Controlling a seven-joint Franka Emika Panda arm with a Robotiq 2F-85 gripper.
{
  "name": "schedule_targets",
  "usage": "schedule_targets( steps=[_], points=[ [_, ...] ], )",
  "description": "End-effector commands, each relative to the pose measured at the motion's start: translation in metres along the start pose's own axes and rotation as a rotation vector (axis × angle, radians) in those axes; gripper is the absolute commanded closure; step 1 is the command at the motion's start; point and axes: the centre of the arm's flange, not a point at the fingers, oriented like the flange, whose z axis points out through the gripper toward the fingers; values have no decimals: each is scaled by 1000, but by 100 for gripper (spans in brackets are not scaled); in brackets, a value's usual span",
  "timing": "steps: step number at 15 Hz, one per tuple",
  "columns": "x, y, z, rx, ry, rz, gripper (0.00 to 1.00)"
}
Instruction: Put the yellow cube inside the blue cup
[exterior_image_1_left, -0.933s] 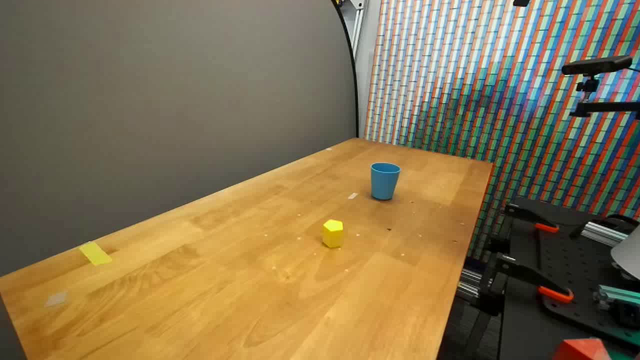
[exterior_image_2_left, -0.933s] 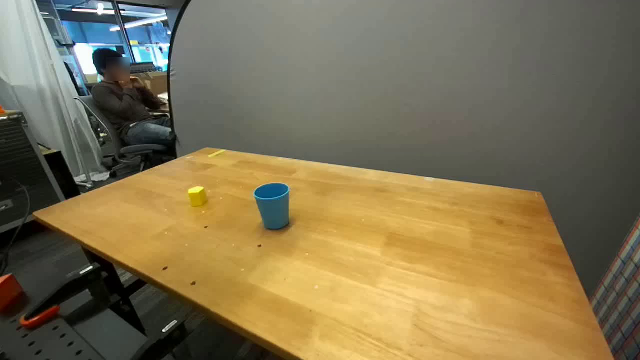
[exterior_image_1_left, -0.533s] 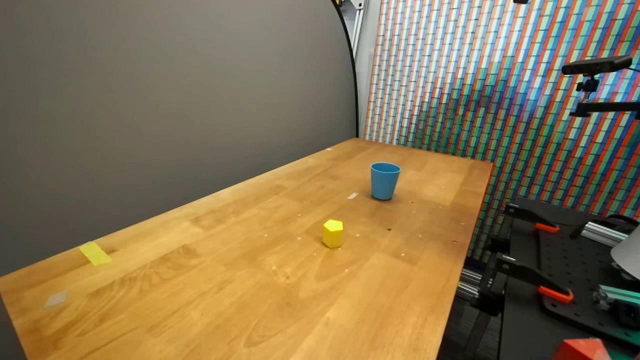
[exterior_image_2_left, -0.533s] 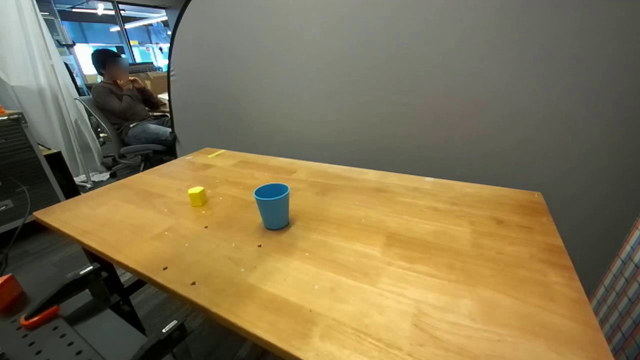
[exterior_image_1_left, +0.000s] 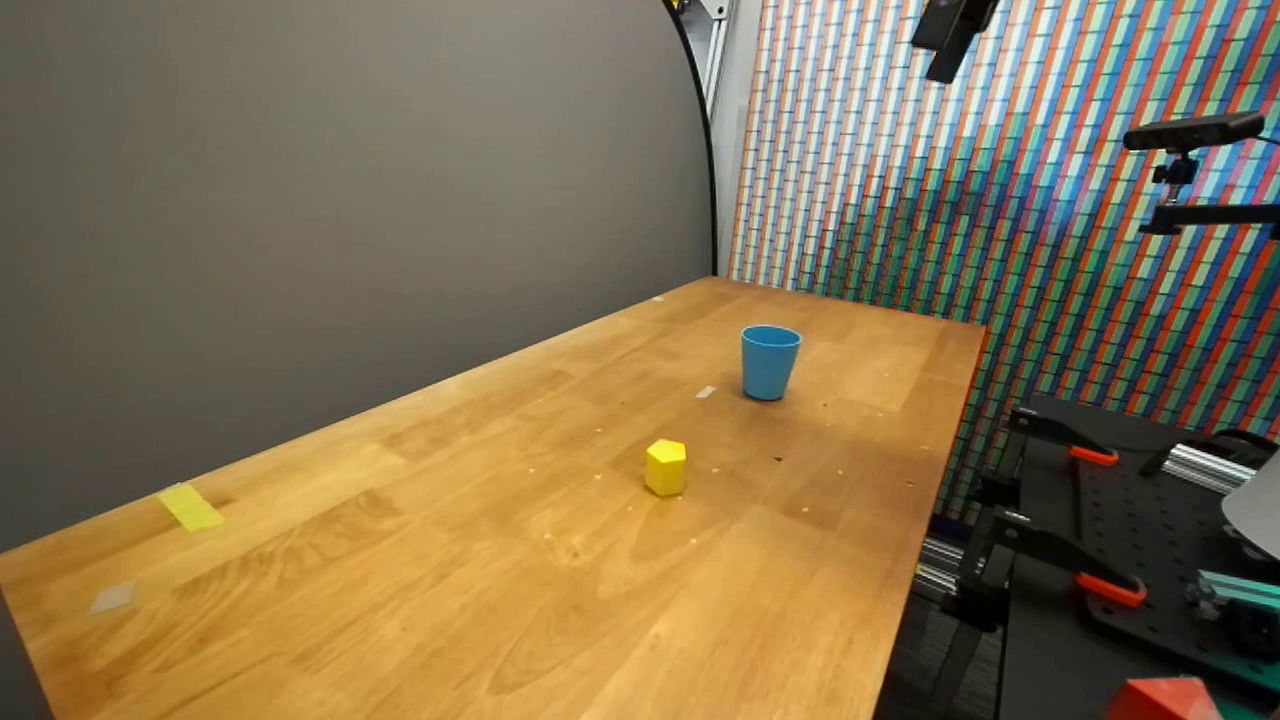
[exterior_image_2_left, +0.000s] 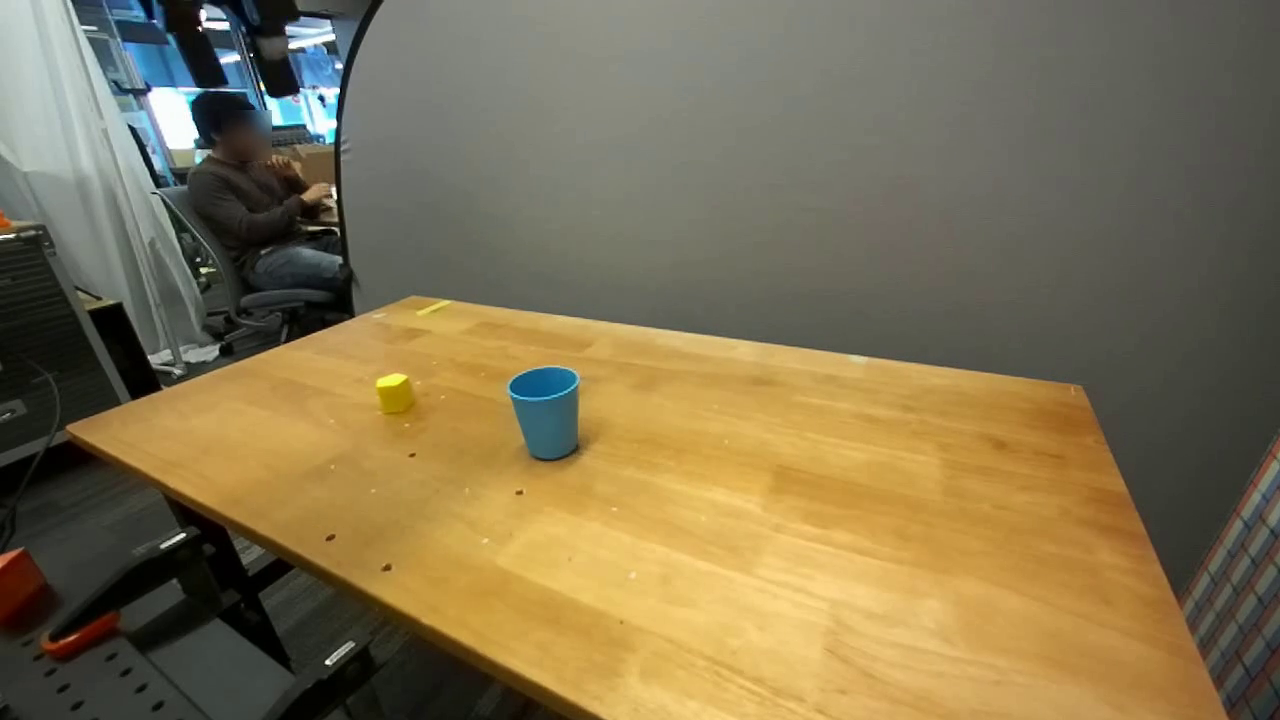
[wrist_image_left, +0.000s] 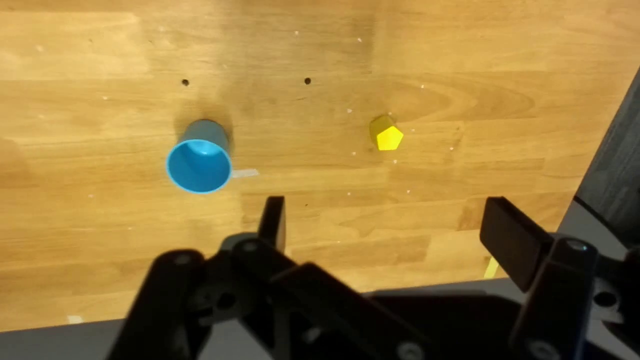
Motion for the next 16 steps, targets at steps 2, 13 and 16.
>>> schedule_targets(
  steps=[2,13,16],
  points=[
    [43,-65,93,35,-65,-76,0],
    [69,-135,243,-40,-114,-193,0],
    [75,-139,272,-94,-117,-197,0]
  ],
)
